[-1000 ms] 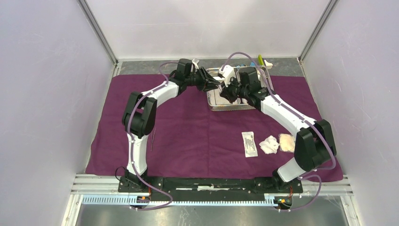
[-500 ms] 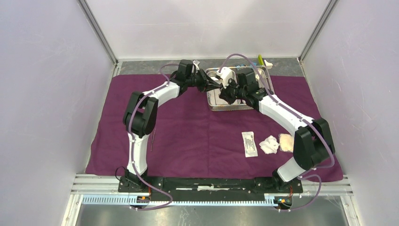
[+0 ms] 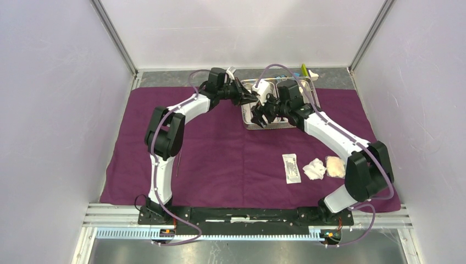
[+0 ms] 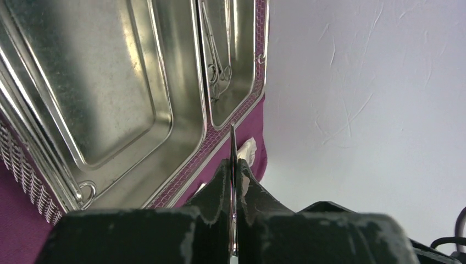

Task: Open and lay out the surgical kit
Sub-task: Pick up the medical item from the container.

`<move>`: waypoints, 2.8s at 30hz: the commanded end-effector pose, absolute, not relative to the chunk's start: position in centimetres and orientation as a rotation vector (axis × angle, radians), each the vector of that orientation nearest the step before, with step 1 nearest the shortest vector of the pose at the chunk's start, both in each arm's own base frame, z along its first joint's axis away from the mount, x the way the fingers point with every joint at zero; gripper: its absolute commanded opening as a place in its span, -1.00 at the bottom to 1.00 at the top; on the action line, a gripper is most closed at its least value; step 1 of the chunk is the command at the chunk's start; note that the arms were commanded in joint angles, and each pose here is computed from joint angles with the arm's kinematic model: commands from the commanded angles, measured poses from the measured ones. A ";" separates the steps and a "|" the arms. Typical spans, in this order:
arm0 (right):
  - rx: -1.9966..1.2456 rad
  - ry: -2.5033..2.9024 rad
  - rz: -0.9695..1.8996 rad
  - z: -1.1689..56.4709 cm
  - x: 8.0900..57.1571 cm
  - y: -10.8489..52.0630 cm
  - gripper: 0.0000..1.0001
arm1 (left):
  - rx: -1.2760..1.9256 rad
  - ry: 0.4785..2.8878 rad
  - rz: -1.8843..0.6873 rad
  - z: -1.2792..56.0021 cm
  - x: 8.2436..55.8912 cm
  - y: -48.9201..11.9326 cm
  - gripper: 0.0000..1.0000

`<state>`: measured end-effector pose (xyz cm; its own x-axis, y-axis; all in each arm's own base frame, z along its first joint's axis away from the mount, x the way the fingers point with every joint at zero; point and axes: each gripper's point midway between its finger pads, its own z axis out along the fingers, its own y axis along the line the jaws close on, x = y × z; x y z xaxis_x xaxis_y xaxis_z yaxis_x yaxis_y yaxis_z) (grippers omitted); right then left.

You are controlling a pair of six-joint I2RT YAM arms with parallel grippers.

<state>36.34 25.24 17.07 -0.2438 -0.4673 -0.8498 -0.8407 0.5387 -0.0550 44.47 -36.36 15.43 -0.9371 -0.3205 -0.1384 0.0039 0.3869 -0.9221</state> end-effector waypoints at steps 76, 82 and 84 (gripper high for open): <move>-0.719 1.896 1.033 19.3 32.2 30.9 -0.99 | 0.413 2.096 -0.724 22.8 37.1 -28.7 0.73; -0.711 1.915 1.008 18.9 32.4 30.8 -0.99 | 0.438 2.103 -0.677 22.6 37.0 -29.5 0.38; -0.712 1.920 1.006 18.8 32.5 30.8 -0.99 | 0.445 2.103 -0.669 22.6 36.9 -29.6 0.27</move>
<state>31.40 30.49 17.55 -0.5118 -0.1166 -0.8511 -0.7705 0.5005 0.3948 36.31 -29.54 21.19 -0.5822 0.0909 -0.8080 0.5584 0.7670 -0.3161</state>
